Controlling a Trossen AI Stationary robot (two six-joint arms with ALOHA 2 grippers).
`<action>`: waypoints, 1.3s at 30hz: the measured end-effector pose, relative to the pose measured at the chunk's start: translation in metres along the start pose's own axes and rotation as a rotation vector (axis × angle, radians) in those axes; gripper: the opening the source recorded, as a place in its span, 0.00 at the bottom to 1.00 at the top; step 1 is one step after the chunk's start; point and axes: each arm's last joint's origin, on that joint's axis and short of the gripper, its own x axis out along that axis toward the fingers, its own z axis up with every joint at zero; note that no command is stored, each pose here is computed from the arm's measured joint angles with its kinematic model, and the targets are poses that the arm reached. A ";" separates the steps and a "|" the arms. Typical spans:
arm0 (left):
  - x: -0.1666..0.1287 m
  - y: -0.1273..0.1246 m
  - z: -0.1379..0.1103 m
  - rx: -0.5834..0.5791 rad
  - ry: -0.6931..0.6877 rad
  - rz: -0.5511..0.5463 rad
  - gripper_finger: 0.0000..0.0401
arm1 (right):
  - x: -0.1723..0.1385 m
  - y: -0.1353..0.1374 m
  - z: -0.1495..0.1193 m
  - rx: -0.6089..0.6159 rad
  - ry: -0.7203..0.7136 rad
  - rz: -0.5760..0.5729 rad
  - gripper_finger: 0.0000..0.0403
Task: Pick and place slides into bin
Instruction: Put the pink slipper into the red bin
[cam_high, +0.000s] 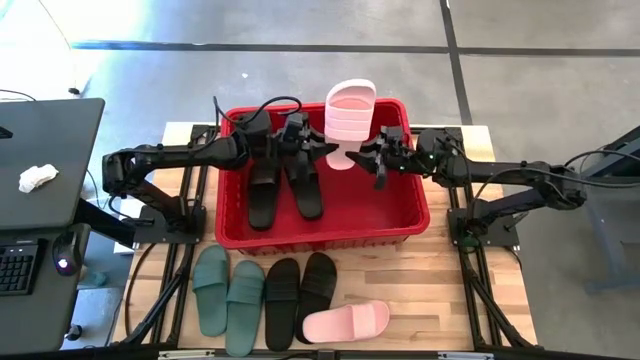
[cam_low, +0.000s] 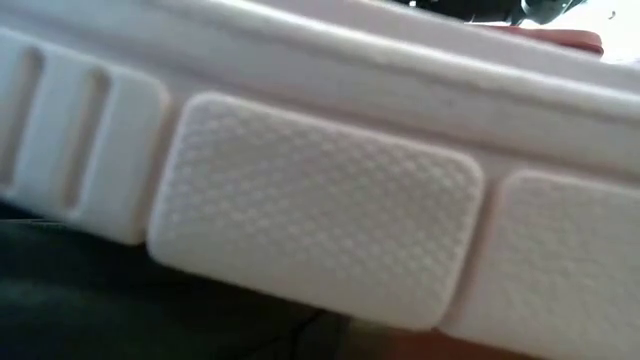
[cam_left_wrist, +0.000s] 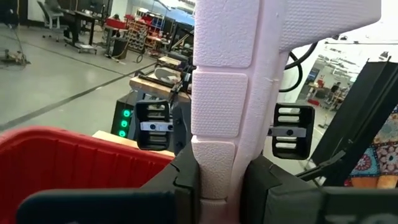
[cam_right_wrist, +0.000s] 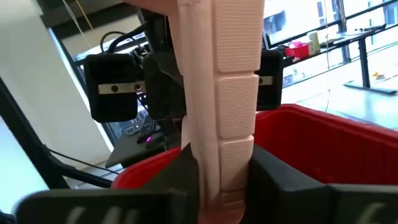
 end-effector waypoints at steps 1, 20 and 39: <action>0.000 0.000 0.000 0.018 0.000 0.000 0.14 | 0.000 0.000 0.000 -0.012 0.000 -0.001 0.14; -0.002 -0.003 -0.004 0.250 0.070 -0.149 0.59 | -0.001 0.000 -0.001 0.084 0.015 -0.012 0.08; -0.051 0.010 0.029 0.269 0.134 -0.344 0.59 | -0.044 -0.012 0.005 0.525 0.174 -0.235 0.08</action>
